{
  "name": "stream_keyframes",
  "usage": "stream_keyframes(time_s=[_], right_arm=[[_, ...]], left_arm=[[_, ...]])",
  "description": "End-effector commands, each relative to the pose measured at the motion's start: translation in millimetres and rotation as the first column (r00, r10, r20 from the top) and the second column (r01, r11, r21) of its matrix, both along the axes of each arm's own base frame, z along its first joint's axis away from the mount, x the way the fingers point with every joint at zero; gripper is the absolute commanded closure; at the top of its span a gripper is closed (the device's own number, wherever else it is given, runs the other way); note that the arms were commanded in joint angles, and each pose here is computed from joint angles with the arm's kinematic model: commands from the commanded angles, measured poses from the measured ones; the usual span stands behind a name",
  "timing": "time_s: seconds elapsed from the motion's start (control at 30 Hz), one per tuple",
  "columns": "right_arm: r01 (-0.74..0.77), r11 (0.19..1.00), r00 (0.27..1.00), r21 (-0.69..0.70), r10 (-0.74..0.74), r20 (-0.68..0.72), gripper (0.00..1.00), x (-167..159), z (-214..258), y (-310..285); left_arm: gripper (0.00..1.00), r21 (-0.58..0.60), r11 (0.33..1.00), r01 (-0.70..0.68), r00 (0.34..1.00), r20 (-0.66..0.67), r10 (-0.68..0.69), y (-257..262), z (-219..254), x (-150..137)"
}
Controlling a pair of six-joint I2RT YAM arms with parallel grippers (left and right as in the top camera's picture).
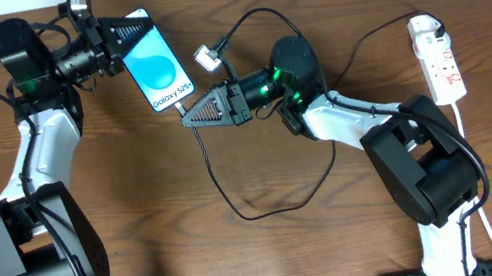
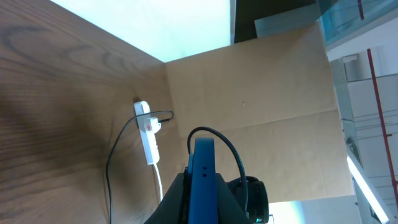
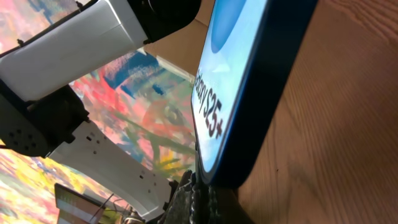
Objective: Plug charger to phone and switch on socket
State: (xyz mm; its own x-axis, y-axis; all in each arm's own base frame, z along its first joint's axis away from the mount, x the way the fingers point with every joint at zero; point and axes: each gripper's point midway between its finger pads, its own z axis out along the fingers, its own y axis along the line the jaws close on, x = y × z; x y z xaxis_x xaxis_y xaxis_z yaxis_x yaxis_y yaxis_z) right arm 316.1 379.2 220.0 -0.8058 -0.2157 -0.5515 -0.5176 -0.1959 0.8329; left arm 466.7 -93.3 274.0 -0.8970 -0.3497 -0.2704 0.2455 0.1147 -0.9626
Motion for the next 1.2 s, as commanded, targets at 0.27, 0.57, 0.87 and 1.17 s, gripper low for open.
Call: stream_keyframes(time_s=[0.27, 0.57, 0.87, 1.17], right_arm=[[0.022, 1.0, 1.0, 0.004, -0.022, -0.007, 0.99, 6, 5, -3], [0.026, 1.0, 1.0, 0.003, -0.025, -0.009, 0.99, 7, 5, -4], [0.028, 1.0, 1.0, 0.004, -0.028, -0.01, 0.99, 7, 5, -3], [0.029, 1.0, 0.999, 0.002, -0.029, -0.017, 0.99, 7, 5, -3]], left_arm=[[0.93, 0.005, 1.0, 0.026, 0.999, 0.037, -0.026, 1, 4, -4], [0.92, 0.007, 0.999, 0.031, 0.998, 0.049, -0.031, 0, 5, -4], [0.92, 0.007, 0.999, 0.034, 0.998, 0.049, -0.035, -1, 5, -5], [0.93, 0.009, 0.999, 0.053, 0.997, 0.054, -0.054, -10, 5, -6]])
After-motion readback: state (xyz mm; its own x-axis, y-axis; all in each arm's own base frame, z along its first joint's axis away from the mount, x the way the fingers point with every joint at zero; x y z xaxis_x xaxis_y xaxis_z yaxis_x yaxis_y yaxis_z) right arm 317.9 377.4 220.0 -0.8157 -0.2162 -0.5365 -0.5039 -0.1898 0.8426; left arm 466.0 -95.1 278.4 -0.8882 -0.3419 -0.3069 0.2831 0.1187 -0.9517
